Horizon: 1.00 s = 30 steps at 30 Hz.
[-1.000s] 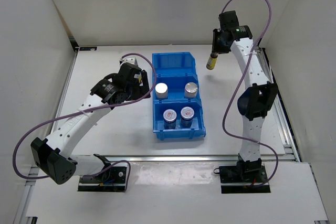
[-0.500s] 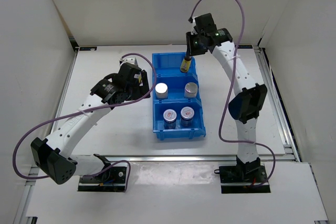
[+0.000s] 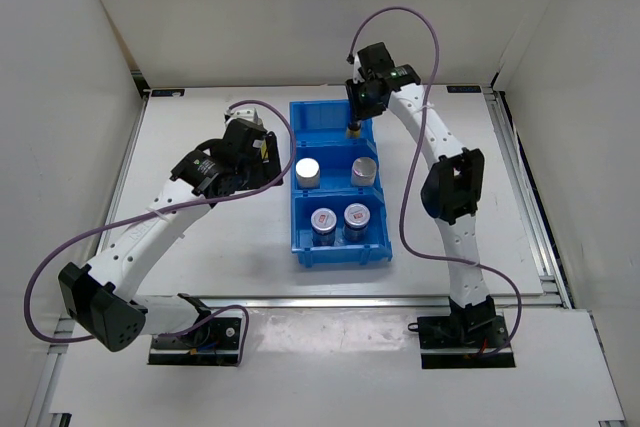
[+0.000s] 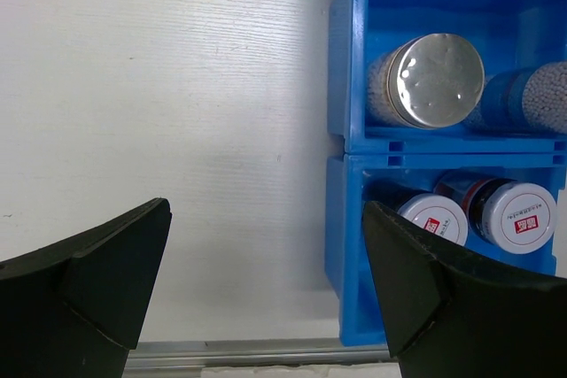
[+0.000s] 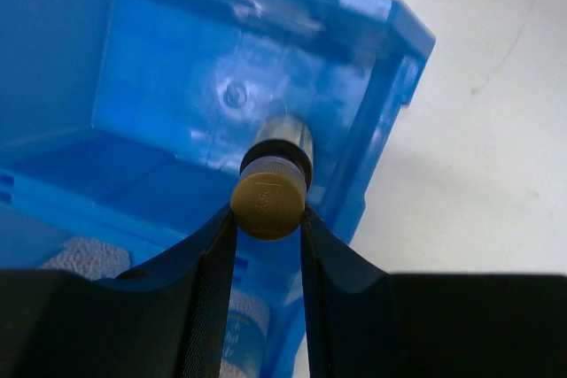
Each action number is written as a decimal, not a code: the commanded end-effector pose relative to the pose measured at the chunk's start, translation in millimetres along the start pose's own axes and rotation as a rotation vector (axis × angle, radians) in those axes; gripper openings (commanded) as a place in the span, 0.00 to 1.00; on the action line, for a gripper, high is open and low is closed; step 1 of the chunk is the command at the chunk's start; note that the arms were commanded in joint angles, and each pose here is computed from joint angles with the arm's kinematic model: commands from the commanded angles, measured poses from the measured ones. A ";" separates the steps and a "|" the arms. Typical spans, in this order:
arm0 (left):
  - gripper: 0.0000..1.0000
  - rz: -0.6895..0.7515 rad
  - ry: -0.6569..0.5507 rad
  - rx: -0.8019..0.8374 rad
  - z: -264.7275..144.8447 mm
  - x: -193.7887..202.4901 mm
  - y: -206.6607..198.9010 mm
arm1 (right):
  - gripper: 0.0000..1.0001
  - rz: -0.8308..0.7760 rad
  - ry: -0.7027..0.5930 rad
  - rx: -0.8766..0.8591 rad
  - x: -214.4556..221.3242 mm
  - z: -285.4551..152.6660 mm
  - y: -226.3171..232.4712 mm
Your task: Organize the condiment bottles
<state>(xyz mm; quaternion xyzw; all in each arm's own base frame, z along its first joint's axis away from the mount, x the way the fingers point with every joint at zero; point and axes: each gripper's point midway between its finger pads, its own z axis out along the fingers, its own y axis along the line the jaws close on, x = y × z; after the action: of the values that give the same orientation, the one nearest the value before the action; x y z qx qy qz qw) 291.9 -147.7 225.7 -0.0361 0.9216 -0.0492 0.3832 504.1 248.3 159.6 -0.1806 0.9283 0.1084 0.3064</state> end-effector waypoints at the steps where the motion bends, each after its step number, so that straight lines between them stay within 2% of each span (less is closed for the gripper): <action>1: 1.00 0.007 -0.026 -0.012 -6.6 -4.2 7.1 | 0.00 -0.034 -0.146 -0.008 -41.7 -15.6 6.0; 4: 1.00 0.007 -0.026 -0.012 -6.6 -4.2 7.1 | 0.00 -0.058 -0.145 0.007 -40.8 -10.0 6.8; 5: 1.00 0.007 -0.026 -0.012 -6.6 -4.2 7.1 | 0.03 -0.057 -0.146 0.020 -41.1 -10.0 4.5; 7: 1.00 0.007 -0.026 -0.012 -6.6 -4.2 7.1 | 0.14 -0.074 -0.136 0.016 -37.6 -7.6 9.0; 8: 1.00 0.007 -0.030 -0.020 -6.4 -5.0 8.5 | 0.25 -0.073 -0.127 0.025 -34.8 -5.6 7.1; 9: 1.00 0.007 -0.030 -0.020 -6.4 -5.1 8.5 | 0.28 -0.081 -0.128 0.018 -34.1 -9.2 13.4; 11: 1.00 0.007 -0.030 -0.020 -6.4 -5.1 8.5 | 0.43 -0.081 -0.132 0.027 -34.7 -13.2 12.1; 15: 1.00 0.004 -0.038 -0.015 -8.2 -8.2 7.4 | 0.64 -0.069 -0.170 0.037 -44.4 -31.3 16.3; 20: 1.00 -0.006 -0.054 -0.029 -10.3 -12.0 12.5 | 0.69 -0.059 -0.189 0.044 -49.3 -40.7 15.9; 23: 1.00 -0.016 -0.078 -0.070 -10.0 -16.2 19.5 | 0.77 -0.054 -0.247 0.078 -63.1 -69.4 11.6; 26: 1.00 -0.062 -0.120 -0.111 -1.6 -41.0 30.1 | 0.83 -0.003 -0.307 0.080 -74.4 -106.4 0.0; 27: 1.00 -0.062 -0.114 -0.135 8.9 -45.4 35.1 | 0.85 0.028 -0.347 0.066 -81.9 -127.9 -5.7; 30: 1.00 -0.073 -0.117 -0.152 34.6 -58.8 34.8 | 0.92 0.066 -0.382 0.079 -82.9 -156.9 -21.1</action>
<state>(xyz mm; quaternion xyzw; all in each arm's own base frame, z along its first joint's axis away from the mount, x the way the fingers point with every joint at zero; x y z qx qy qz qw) 325.7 -114.3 232.1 -0.0859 0.9093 -0.0030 0.4071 501.0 233.7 254.6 -0.1566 0.8937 0.0957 0.4094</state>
